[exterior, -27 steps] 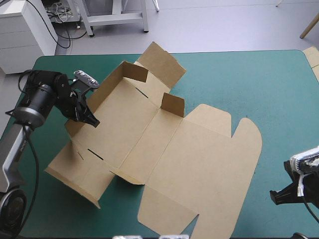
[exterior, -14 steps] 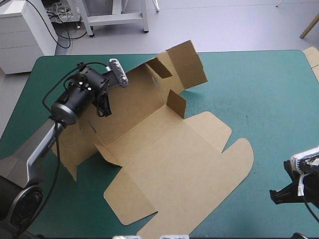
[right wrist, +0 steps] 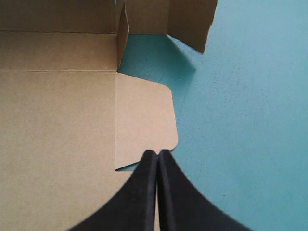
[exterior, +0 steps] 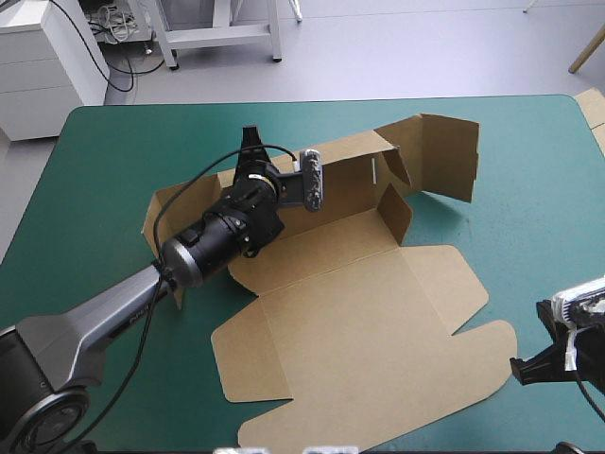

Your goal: Fold the box

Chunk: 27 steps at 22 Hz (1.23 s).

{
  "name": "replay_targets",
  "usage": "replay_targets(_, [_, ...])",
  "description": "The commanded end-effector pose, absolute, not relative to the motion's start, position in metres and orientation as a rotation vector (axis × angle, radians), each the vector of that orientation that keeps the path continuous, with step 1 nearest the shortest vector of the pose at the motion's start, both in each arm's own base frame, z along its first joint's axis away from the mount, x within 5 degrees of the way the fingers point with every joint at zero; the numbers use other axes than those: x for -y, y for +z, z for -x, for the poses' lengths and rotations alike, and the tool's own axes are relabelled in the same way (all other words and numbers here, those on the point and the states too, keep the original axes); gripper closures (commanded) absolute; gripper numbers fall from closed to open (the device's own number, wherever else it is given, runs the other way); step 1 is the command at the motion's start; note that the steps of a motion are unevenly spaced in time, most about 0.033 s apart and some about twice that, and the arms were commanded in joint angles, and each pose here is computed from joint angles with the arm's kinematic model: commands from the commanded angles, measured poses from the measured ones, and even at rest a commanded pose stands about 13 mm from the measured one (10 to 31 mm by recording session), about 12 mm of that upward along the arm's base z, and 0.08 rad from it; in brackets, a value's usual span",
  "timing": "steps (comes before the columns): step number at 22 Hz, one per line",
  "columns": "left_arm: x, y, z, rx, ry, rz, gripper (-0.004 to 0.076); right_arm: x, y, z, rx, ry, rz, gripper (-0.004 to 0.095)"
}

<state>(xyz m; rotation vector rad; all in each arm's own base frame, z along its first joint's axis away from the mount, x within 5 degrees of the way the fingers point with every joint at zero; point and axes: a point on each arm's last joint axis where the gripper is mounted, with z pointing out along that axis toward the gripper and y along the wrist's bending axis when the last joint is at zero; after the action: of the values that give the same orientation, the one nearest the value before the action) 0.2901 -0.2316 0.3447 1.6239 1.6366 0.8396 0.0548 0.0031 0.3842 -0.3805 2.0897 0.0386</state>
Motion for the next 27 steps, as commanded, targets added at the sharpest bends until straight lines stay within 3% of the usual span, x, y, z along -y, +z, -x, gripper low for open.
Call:
replay_targets(1, [0.240, 0.368, -0.271, -1.441, 0.813, -1.548, 0.0732, -0.004, 0.396, -0.058, -2.003, 0.043, 0.373, 0.0929])
replay_targets(13, [0.228, 0.398, -0.250, -1.318, 0.730, -1.439, 0.0732, -0.005, 0.396, -0.058, -1.997, 0.045, 0.373, 0.0929])
replay_targets(17, [0.229, 0.378, -0.244, -1.268, 0.690, -1.509, 0.0731, -0.005, 0.397, -0.059, -1.988, 0.053, 0.368, 0.0928])
replay_targets(21, [0.235, 0.384, -0.240, -1.322, 0.383, -1.310, 0.0731, -0.006, 0.399, -0.059, -1.965, 0.059, 0.368, 0.0928])
replay_targets(27, [0.227, 0.382, -0.241, -1.200, 0.601, -1.480, 0.0731, -0.007, 0.402, -0.060, -1.932, 0.074, 0.362, 0.0928])
